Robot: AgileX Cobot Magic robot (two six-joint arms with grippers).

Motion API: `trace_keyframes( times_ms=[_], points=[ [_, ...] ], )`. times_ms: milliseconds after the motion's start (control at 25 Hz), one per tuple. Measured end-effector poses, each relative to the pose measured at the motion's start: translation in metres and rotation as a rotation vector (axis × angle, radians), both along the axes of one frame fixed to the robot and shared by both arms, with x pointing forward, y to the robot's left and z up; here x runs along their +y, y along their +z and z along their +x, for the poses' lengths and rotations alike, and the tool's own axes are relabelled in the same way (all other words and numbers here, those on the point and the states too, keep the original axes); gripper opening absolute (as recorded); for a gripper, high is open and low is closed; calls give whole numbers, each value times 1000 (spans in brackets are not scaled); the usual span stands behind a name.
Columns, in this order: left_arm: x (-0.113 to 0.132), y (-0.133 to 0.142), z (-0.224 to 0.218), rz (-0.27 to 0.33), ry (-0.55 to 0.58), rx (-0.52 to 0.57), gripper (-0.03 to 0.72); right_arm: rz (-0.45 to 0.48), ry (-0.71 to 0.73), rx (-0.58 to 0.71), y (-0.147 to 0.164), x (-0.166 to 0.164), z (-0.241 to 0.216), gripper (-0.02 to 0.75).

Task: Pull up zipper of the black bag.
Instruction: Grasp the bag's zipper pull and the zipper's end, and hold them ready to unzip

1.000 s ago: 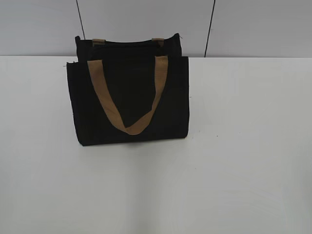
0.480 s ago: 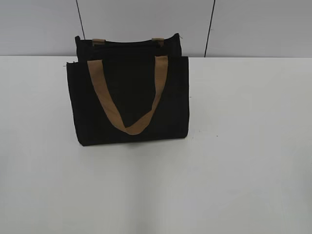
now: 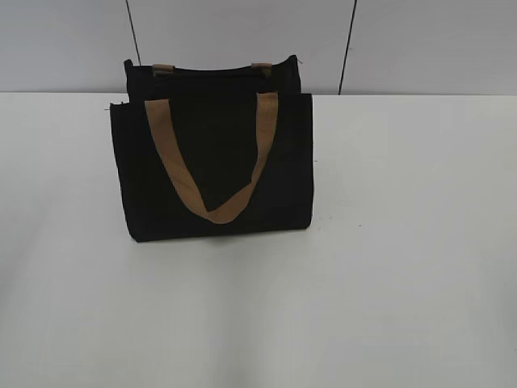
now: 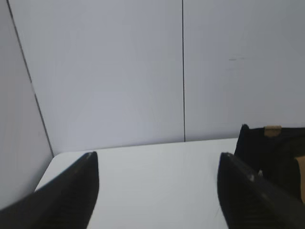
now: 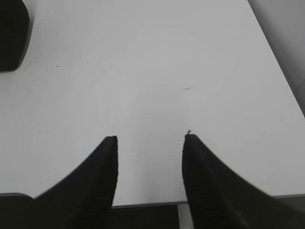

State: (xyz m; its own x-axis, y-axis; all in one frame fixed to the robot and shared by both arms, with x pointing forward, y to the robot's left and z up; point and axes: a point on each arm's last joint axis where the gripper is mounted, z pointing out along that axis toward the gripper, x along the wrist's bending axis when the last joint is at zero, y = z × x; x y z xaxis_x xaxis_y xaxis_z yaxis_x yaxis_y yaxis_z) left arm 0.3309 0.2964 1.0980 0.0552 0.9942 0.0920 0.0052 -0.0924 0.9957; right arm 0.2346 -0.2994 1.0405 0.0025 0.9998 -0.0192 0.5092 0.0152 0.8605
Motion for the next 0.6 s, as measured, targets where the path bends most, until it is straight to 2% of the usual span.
trace_keyframes(
  times_ms=[160,360,600],
  points=[
    [-4,-25,43,-61,-13,-58,578,0,0,0,0,0,0,342],
    [-11,-63,95,-61,-49,66,578,0,0,0,0,0,0,342],
    [-18,-110,136,-122,-148,124,578,0,0,0,0,0,0,342]
  ],
)
